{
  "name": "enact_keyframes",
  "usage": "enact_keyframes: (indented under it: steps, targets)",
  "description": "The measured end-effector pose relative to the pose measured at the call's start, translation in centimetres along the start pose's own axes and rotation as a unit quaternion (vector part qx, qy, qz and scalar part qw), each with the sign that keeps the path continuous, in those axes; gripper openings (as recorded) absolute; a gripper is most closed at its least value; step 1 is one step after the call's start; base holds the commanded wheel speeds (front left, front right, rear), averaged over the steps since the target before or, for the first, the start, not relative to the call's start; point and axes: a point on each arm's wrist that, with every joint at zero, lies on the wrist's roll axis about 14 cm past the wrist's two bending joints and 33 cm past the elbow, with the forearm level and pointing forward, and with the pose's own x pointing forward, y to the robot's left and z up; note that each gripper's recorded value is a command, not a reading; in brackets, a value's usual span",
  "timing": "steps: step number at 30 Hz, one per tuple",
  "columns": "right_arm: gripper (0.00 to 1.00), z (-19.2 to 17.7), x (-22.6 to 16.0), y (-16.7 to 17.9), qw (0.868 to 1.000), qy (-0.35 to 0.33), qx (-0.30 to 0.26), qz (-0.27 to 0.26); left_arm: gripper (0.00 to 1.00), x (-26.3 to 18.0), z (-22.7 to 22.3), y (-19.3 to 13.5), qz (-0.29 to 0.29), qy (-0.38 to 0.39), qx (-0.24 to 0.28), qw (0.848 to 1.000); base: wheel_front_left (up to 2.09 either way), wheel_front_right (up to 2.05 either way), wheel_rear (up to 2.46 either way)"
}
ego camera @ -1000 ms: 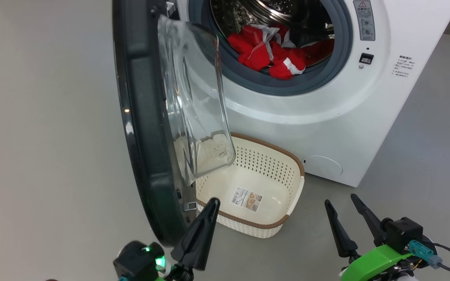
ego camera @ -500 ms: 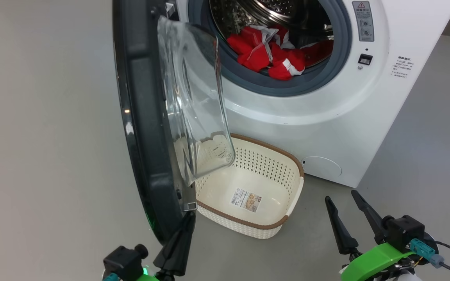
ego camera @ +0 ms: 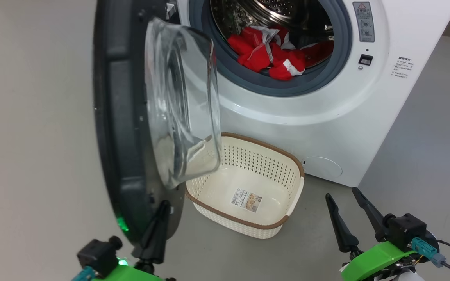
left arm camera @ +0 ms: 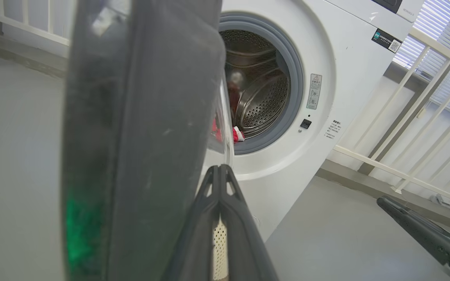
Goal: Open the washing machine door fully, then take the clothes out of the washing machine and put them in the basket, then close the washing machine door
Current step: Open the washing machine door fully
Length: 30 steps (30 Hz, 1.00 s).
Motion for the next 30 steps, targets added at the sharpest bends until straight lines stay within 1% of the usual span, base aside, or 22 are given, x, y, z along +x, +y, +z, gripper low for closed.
enact_keyframes:
  steps: [6, 11, 18, 26, 30]
  targets:
    - [1.0, 0.0, 0.1, 0.0, 1.0, 0.0, 0.001, 0.001, 0.0, -0.1, 1.4, 2.8, 0.039, -0.018, 0.019, 0.999, 0.0, 0.0, 0.0]
    - [1.0, -0.1, 0.2, 0.0, 1.0, -0.001, 0.002, 0.002, 0.0, -0.6, 2.7, 5.6, 0.073, -0.029, 0.044, 0.996, 0.0, 0.0, 0.0]
    - [1.0, -0.5, 0.3, 0.0, 1.0, 0.003, 0.004, 0.005, 0.0, -1.4, 4.1, 9.4, 0.121, -0.034, 0.073, 0.989, 0.0, 0.0, 0.0]
    - [1.0, -1.6, 0.5, -0.5, 1.0, 0.017, 0.004, 0.008, 0.0, -0.9, 5.8, 13.7, 0.172, -0.034, 0.109, 0.979, 0.0, 0.0, 0.0]
    - [1.0, -1.5, 0.9, -1.0, 1.0, 0.013, 0.004, 0.005, 0.0, 0.1, 7.2, 14.7, 0.178, -0.045, 0.129, 0.974, 0.0, 0.0, 0.0]
